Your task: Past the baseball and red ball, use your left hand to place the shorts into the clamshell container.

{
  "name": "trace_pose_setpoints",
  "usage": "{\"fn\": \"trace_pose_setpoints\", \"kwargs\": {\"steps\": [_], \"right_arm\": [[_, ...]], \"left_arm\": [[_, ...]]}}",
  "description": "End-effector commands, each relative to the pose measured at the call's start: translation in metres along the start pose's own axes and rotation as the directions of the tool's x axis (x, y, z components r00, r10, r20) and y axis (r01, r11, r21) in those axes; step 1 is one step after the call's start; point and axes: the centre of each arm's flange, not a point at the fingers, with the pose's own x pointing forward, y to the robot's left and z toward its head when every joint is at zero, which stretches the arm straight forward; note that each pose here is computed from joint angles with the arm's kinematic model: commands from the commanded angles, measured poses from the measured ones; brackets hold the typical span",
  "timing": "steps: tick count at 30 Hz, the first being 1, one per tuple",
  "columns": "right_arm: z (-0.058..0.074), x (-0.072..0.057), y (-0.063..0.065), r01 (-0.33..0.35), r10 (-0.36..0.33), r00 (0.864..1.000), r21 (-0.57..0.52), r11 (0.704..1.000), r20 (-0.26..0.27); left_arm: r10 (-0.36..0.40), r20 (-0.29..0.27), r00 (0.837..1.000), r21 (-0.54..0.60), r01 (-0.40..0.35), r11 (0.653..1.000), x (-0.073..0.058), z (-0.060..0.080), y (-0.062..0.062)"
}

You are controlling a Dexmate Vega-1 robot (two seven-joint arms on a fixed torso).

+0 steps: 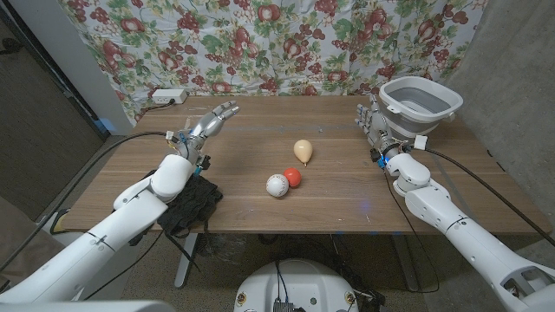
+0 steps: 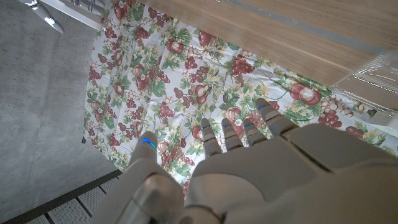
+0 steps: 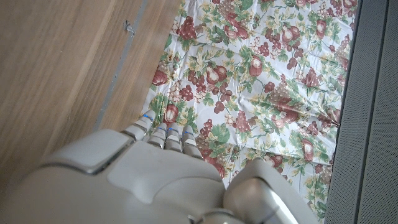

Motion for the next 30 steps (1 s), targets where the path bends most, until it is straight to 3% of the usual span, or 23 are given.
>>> {"fn": "trace_pose_setpoints", "kwargs": {"steps": [1, 14, 30], "right_arm": [[0.001, 0.001, 0.000, -0.003, 0.003, 1.000, -0.013, 1.000, -0.005], [0.000, 0.003, 0.002, -0.005, 0.004, 1.000, -0.030, 1.000, -0.003], [0.003, 0.003, 0.004, -0.005, 0.005, 1.000, -0.075, 0.997, -0.007]], "left_arm": [[-0.005, -0.025, 1.000, 0.049, 0.007, 0.999, -0.013, -0.001, 0.008], [0.008, -0.053, 0.999, 0.113, -0.002, 0.994, -0.020, -0.008, 0.016], [0.046, -0.076, 0.996, 0.205, -0.029, 0.978, -0.024, -0.007, 0.012]]}}
